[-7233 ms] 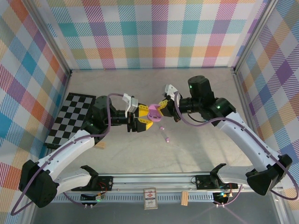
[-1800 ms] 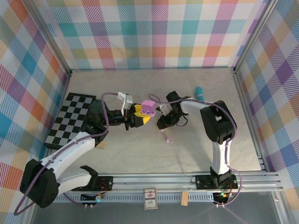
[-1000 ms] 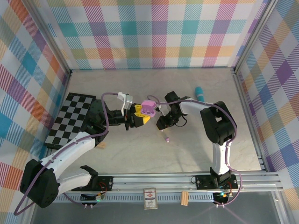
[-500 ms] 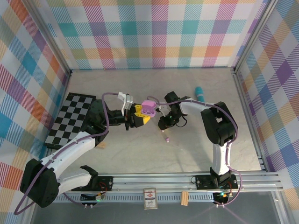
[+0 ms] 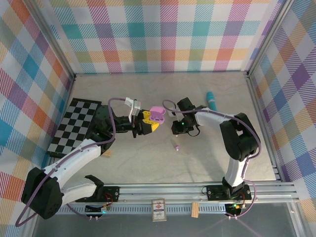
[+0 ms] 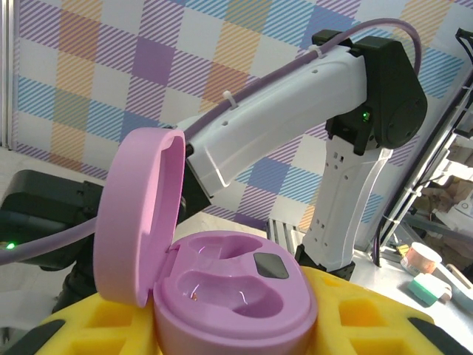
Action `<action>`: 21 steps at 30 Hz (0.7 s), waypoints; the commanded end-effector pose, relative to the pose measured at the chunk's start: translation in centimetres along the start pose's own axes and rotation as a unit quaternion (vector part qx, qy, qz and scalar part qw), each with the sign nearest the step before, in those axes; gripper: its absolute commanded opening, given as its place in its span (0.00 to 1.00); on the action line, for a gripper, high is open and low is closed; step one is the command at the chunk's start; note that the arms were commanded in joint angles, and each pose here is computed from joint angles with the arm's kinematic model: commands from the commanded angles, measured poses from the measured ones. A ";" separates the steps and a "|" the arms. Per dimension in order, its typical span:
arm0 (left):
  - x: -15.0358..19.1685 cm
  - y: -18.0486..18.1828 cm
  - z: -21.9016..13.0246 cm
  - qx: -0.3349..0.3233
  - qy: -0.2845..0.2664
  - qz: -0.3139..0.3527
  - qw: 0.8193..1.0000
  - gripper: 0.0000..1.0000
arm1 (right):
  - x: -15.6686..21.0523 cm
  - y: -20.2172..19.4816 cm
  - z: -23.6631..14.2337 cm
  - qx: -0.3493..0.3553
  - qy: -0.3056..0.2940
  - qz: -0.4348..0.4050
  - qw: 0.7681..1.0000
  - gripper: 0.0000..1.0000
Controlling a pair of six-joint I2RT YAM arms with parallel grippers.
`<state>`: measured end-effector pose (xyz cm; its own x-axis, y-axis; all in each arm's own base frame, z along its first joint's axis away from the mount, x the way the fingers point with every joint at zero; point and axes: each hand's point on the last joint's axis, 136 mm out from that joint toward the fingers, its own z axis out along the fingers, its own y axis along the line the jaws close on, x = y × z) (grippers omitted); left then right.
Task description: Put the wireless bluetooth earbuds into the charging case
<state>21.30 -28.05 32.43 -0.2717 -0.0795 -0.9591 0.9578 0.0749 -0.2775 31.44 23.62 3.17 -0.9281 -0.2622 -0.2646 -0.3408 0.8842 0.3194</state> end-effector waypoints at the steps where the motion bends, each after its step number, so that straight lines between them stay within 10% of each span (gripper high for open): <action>1: -0.3 0.0 -0.3 -0.004 -0.007 0.027 1.000 0.30 | -1.2 -1.6 -1.6 0.055 -0.057 0.083 0.993 0.21; 21: 1.6 5.8 -0.5 -0.163 0.007 0.115 0.980 0.31 | -0.6 -4.2 -11.6 0.126 -0.206 0.250 0.938 0.21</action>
<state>24.88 -27.29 29.90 -0.1288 -0.0331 -0.9911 0.9376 0.3216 -0.1326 32.38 16.16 11.31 -0.8280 0.3011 -0.4730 0.1834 0.9426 0.2790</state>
